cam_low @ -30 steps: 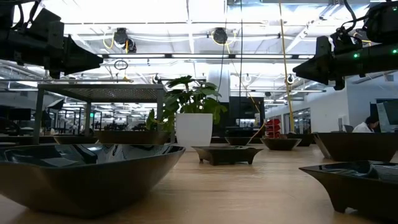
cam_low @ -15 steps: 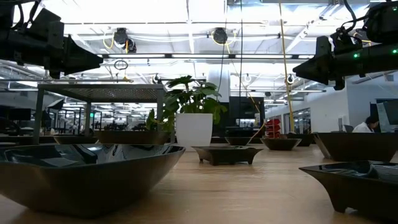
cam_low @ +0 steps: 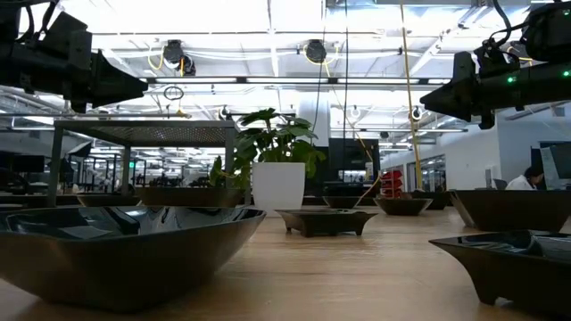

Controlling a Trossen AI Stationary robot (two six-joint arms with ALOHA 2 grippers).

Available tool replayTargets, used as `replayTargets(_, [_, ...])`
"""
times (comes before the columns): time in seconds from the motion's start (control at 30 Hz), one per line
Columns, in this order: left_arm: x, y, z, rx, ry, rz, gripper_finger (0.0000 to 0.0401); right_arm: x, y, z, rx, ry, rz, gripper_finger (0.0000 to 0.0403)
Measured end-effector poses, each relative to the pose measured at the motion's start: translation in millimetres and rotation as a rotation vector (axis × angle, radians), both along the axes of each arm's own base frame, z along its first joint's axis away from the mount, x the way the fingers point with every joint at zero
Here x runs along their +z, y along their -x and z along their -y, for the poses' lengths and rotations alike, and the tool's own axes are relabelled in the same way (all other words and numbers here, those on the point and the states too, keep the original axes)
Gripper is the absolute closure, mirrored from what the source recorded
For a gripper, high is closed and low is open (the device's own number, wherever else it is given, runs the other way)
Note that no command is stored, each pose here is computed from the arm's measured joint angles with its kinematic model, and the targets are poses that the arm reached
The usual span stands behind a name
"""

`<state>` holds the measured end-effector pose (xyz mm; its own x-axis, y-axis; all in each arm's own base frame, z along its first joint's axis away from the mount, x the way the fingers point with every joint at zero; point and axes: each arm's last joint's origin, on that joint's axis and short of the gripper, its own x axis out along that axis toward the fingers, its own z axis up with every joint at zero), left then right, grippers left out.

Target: Pick & Place Mini shaped plates

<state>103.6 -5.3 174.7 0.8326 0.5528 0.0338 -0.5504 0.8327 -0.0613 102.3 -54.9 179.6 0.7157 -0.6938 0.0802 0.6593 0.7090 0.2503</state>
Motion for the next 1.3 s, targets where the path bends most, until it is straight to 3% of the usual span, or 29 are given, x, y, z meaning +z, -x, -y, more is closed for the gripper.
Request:
replayTargets(0.53, [4,0,0,0.000,0.015,0.045,0.0249,0,0,0,0.000,0.000,0.000,0.0298])
replayTargets(0.9, [21,4,-1,-0.013,0.161,0.302,0.0249,0,0,0,0.000,0.000,0.000,0.0298])
replayTargets(1.13, [28,6,-2,-0.013,0.147,0.358,0.0249,0,0,0,0.000,0.000,0.001,0.0298])
replayTargets(1.3, [31,5,-1,-0.043,0.045,0.302,0.0249,0,0,0,0.000,0.000,0.001,0.0298])
